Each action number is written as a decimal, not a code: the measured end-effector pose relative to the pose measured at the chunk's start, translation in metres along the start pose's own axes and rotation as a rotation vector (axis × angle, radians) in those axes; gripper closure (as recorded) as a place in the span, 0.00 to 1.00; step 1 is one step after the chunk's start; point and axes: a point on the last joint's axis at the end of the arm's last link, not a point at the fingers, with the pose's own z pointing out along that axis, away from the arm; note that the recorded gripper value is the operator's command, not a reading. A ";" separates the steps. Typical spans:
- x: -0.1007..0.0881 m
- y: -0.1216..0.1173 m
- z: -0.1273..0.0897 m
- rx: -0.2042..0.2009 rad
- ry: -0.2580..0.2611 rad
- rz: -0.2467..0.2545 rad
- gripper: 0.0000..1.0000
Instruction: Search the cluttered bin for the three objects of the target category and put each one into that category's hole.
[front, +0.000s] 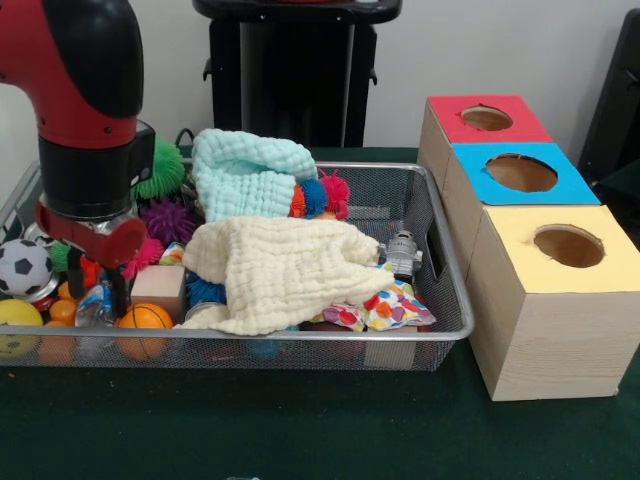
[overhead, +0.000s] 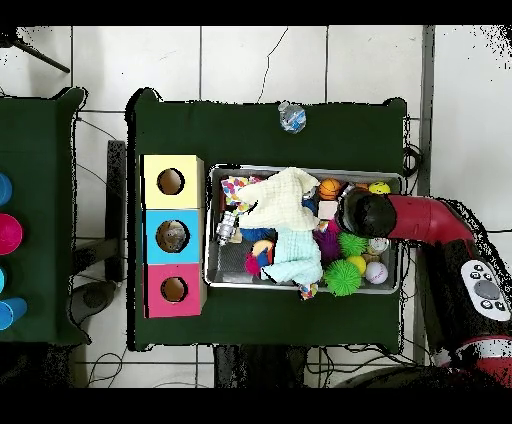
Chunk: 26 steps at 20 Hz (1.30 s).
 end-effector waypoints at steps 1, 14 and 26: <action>0.000 0.000 0.000 -0.003 0.003 0.003 0.00; 0.009 0.025 -0.007 -0.049 0.034 -0.010 1.00; 0.005 0.058 -0.029 -0.047 -0.009 -0.071 0.00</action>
